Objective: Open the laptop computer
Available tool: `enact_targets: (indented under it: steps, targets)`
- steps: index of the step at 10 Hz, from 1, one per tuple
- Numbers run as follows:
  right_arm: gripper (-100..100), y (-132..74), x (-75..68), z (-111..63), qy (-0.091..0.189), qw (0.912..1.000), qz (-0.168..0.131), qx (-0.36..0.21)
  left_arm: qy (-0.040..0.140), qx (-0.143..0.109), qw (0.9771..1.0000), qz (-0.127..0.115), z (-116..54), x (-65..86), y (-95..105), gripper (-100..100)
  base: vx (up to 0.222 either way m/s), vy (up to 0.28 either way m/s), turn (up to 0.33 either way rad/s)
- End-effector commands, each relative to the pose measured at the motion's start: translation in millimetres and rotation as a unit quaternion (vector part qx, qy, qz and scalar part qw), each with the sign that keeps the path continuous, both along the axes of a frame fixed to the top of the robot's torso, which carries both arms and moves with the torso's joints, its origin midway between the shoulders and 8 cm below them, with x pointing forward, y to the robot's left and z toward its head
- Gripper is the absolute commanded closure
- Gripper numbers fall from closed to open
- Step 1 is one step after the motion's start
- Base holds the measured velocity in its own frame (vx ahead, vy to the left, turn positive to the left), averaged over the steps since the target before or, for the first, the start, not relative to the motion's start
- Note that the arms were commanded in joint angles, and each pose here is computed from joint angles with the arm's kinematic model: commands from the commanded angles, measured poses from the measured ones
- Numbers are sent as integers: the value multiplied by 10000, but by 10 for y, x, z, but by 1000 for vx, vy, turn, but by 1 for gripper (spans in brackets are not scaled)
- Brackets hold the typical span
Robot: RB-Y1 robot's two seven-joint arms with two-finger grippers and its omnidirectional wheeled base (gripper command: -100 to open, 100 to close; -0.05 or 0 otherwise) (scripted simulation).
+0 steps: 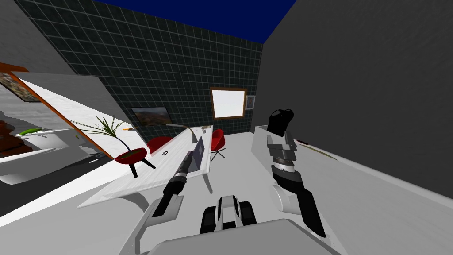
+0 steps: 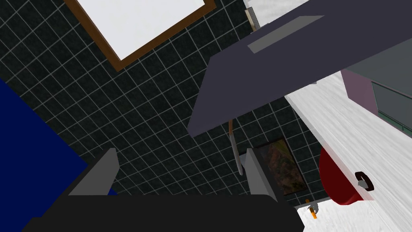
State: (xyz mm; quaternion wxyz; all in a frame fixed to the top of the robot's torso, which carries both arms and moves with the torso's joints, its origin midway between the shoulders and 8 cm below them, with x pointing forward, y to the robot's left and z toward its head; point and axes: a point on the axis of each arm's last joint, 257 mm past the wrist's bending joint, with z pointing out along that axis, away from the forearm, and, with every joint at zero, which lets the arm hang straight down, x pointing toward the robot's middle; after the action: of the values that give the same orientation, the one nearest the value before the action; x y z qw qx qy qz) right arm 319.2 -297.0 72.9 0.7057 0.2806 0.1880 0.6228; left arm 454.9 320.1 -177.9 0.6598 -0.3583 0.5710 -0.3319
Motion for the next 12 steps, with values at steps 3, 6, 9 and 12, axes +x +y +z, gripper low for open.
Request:
enact_targets:
  steps: [3, 6, 9, 12]
  targets:
    - [0, 0, 0, 0, 0, 10000, 0, 0, 418, 92, 9990, 119, -239, 20, 121, -100, 63, -20, -16]
    - [0, 0, 0, 0, -1, 10000, 1, 0, 376, 46, 9993, -69, -282, 273, 12, -100, -30, -34, 87]
    - [0, 0, 0, 0, 0, 10000, 0, 0, 278, 20, 9993, -257, -256, 479, -100, -100, -36, -21, 95]
    - [0, 0, 0, 0, 0, 10000, 0, 0, 301, -2, 9987, -404, -337, 641, -172, -100, -19, -17, 44]
